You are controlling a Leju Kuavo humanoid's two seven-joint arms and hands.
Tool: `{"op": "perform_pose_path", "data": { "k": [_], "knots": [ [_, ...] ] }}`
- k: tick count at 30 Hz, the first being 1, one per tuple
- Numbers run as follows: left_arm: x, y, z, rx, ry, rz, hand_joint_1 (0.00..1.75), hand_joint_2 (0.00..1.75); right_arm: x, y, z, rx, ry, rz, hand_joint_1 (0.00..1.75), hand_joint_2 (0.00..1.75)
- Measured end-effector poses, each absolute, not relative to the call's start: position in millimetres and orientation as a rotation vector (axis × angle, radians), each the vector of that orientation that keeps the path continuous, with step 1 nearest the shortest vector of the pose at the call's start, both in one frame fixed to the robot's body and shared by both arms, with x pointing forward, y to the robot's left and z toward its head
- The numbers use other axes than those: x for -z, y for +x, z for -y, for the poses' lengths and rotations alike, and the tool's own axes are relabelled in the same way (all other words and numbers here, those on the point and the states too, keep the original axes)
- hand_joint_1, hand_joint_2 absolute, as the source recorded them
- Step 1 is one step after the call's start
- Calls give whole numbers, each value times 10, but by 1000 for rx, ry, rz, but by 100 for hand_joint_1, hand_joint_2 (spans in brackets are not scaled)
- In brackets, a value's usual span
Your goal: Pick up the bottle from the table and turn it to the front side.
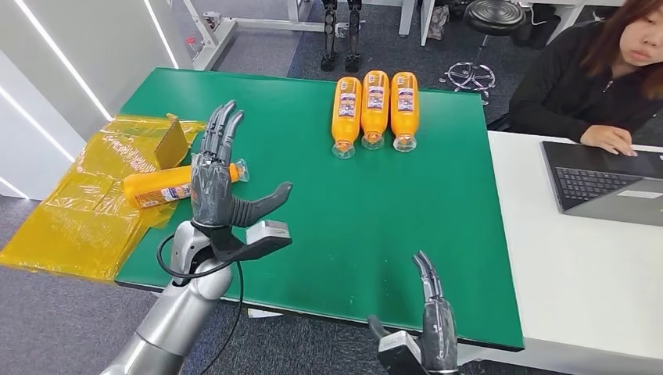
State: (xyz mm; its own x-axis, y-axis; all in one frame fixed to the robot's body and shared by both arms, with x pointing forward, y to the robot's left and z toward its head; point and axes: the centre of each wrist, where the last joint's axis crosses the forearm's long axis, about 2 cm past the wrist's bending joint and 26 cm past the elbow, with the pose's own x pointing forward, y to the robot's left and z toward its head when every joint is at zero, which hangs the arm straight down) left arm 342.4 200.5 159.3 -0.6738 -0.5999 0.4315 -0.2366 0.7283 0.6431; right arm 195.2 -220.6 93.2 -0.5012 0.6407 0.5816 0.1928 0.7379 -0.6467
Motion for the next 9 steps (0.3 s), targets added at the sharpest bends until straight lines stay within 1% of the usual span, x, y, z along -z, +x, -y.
{"op": "perform_pose_path", "data": {
  "k": [1,3,5,7,9],
  "knots": [
    [-1589,3363,-1948,674,403,2285,0,175,-951,1939,2221,-634,-624,2069,0,175],
    [-1572,3215,-1839,571,-54,2264,0,175,-1001,1929,2251,-603,-602,2088,0,175],
    [-1547,3067,-1772,487,-387,2226,0,175,-1067,1912,2287,-575,-602,2113,0,175],
    [-1497,2941,-1744,423,-572,2184,0,175,-1147,1867,2338,-552,-645,2138,0,175],
    [-1433,2858,-1736,383,-652,2146,0,175,-1211,1817,2389,-535,-687,2149,0,175]
  ]
}}
